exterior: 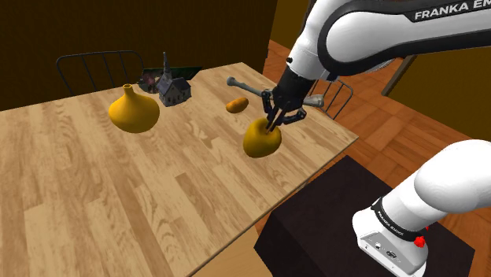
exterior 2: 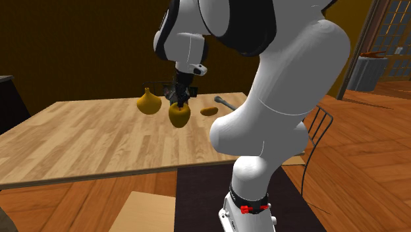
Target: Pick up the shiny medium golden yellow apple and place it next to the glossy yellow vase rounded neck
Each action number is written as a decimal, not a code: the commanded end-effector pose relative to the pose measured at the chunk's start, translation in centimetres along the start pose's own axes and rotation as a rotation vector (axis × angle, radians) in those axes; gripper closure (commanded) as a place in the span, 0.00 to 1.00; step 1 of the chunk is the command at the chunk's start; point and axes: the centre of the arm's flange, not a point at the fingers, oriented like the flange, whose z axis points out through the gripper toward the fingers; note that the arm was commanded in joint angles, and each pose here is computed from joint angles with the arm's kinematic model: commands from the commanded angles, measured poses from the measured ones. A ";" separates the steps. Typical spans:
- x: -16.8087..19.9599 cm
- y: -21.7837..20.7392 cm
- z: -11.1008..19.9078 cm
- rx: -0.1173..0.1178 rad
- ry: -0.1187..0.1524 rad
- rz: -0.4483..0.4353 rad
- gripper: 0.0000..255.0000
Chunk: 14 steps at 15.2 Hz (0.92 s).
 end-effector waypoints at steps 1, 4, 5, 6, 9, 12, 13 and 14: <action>-0.1 -0.1 -1.0 0.000 0.000 0.000 1.00; -0.4 -0.4 -2.6 0.000 0.000 0.000 1.00; -0.4 -0.4 -3.1 0.000 0.000 0.000 1.00; -0.5 -0.5 -3.6 0.000 0.000 0.000 1.00; -0.8 -0.8 -5.2 0.000 0.000 0.000 1.00; -1.0 -1.1 -6.7 0.000 0.000 0.000 1.00; -1.1 -1.1 -7.2 0.000 0.000 0.000 1.00; -1.1 -1.2 -7.7 0.000 0.000 0.000 1.00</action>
